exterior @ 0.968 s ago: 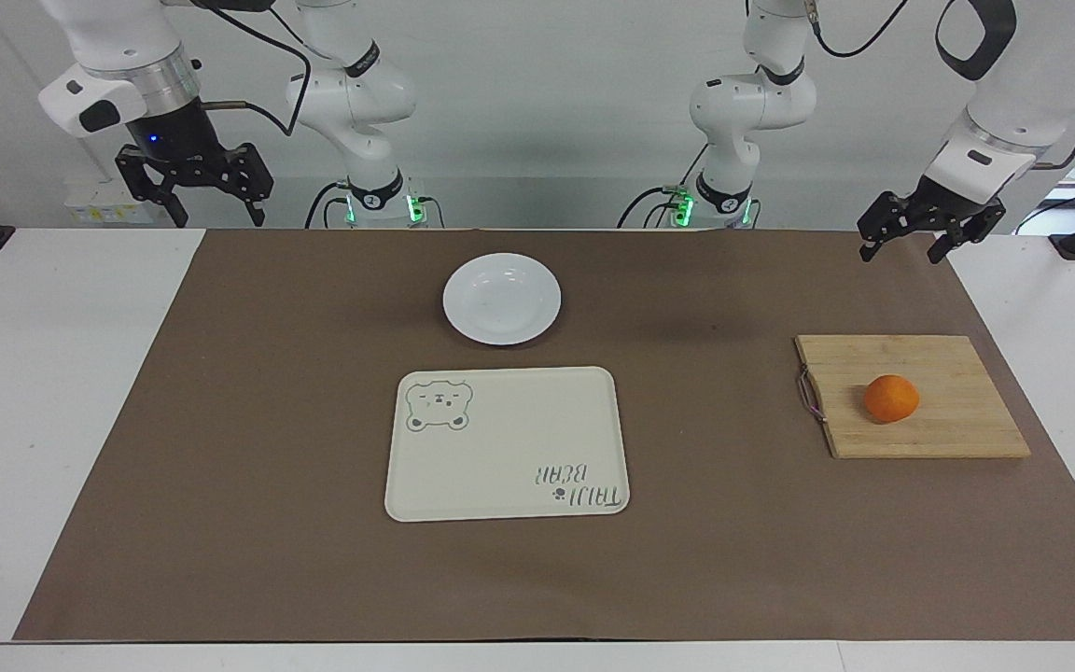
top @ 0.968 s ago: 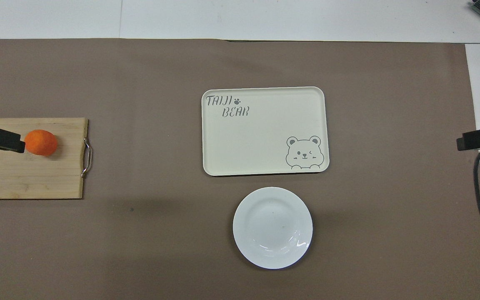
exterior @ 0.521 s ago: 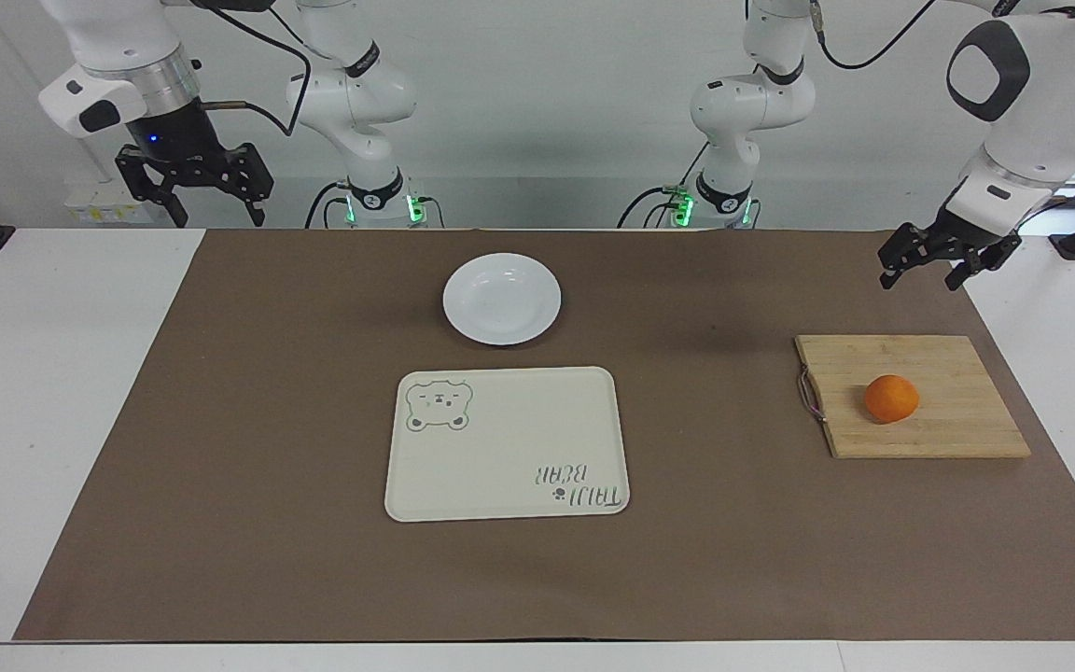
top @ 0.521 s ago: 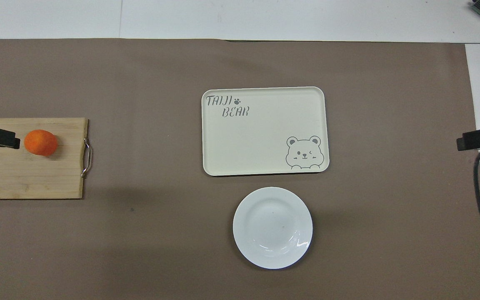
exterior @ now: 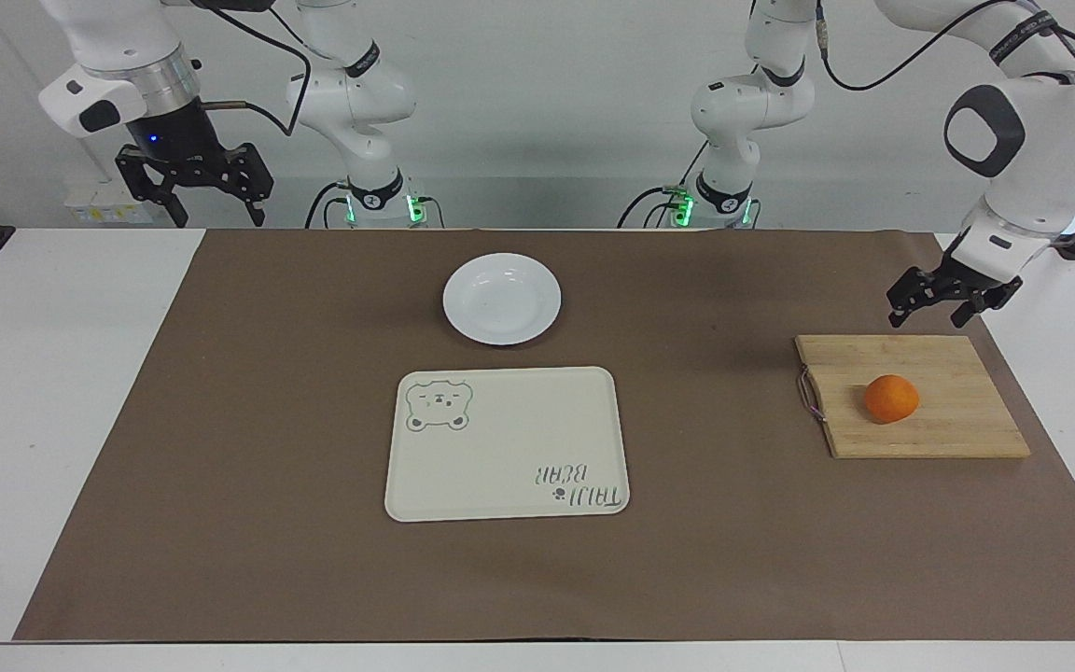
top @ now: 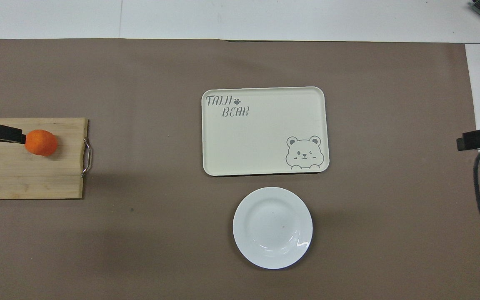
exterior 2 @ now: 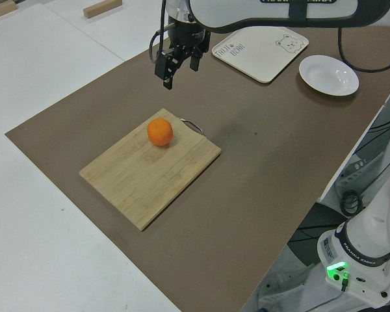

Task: Place orange and plate with both arms
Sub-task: 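Lower the left gripper onto the orange and close it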

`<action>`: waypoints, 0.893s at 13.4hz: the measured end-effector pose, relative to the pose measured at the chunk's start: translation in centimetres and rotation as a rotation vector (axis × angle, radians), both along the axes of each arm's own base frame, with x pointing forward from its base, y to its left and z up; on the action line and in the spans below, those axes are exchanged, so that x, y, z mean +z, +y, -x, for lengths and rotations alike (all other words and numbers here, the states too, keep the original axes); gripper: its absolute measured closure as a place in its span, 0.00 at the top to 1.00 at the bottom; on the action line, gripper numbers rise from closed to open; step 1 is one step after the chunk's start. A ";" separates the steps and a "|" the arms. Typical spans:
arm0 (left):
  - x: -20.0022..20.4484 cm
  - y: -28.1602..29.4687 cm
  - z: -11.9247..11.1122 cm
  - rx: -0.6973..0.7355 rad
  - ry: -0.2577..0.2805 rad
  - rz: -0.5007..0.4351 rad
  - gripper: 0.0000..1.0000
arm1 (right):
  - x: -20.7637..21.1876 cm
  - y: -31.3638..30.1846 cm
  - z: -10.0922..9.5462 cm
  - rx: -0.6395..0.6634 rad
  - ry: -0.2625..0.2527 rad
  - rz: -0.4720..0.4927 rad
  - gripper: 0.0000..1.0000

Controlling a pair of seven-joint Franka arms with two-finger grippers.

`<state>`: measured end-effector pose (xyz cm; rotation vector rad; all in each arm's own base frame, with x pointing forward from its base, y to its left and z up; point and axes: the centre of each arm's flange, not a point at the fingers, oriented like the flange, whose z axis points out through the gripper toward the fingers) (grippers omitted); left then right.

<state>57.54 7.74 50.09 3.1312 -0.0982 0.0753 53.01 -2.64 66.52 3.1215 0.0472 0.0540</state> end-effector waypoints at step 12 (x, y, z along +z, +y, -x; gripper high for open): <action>-11.7 3.2 -2.1 0.025 -0.003 0.003 1.00 | 0.0 0.0 0.0 0.000 0.000 0.000 1.00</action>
